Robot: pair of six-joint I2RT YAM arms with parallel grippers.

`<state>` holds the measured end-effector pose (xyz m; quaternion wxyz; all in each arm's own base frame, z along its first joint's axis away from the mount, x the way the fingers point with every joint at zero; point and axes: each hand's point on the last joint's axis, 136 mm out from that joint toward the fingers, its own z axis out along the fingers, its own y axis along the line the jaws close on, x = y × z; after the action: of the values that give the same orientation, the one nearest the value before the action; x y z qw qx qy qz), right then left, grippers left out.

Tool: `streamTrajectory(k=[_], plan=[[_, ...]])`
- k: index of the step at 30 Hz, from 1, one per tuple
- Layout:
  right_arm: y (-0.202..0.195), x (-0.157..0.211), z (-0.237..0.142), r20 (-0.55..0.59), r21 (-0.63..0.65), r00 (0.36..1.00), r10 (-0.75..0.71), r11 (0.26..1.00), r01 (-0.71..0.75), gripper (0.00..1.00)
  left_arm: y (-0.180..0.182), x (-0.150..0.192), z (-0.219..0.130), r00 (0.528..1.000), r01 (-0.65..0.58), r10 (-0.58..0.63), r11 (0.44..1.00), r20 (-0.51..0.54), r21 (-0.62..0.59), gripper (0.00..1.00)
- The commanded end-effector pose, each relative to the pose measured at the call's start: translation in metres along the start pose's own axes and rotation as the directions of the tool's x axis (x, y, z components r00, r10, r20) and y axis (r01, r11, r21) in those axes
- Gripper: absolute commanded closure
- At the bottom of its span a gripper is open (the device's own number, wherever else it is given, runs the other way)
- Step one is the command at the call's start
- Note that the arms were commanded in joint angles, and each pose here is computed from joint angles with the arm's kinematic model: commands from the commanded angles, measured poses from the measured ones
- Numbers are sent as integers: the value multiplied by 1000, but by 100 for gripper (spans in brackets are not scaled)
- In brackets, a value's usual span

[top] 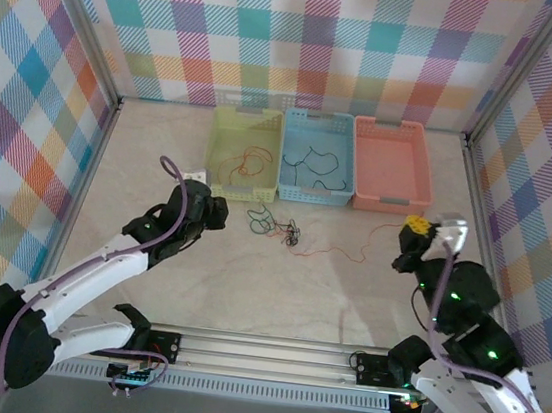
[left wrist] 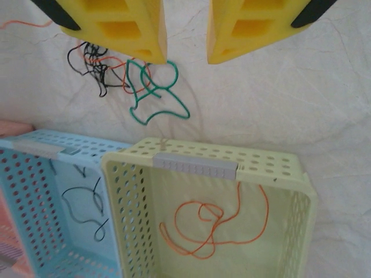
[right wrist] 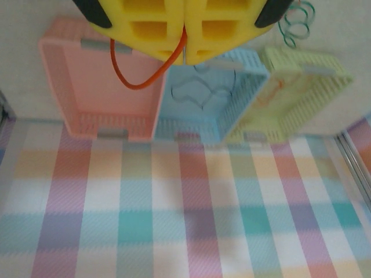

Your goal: Untangle the cables

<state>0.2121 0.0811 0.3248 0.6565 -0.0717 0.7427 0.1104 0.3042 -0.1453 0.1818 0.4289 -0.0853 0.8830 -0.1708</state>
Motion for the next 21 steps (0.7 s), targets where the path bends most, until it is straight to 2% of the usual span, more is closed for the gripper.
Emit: streamTrajectory(k=[1, 4, 7, 11, 15, 18, 21], plan=[[5, 36, 18, -76, 3, 997, 24, 1000, -24, 100, -1, -10, -3, 999, 25, -26, 1000, 42, 18, 75], [5, 49, 25, -105, 17, 994, 11, 1000, -9, 100, -8, -6, 1, 1000, 19, -20, 999, 15, 47, 73], [6, 50, 26, -96, 11, 995, 19, 1000, -18, 100, -28, 4, 10, 998, -1, 9, 990, -54, 142, 68], [21, 28, 22, -23, -83, 999, 38, 996, -40, 100, -66, 23, 19, 986, -11, 61, 952, -154, 305, 60], [27, -7, 16, 28, -121, 998, 60, 991, -56, 100, -99, 38, 18, 969, -84, 169, 913, -183, 399, 52], [42, -35, 9, 60, -204, 993, 100, 975, -86, 100, -133, 44, 5, 954, -127, 250, 839, -167, 530, 46], [55, -54, 6, 46, -270, 988, 148, 954, -131, 100, -174, 41, -16, 946, -168, 310, 716, -92, 678, 39]])
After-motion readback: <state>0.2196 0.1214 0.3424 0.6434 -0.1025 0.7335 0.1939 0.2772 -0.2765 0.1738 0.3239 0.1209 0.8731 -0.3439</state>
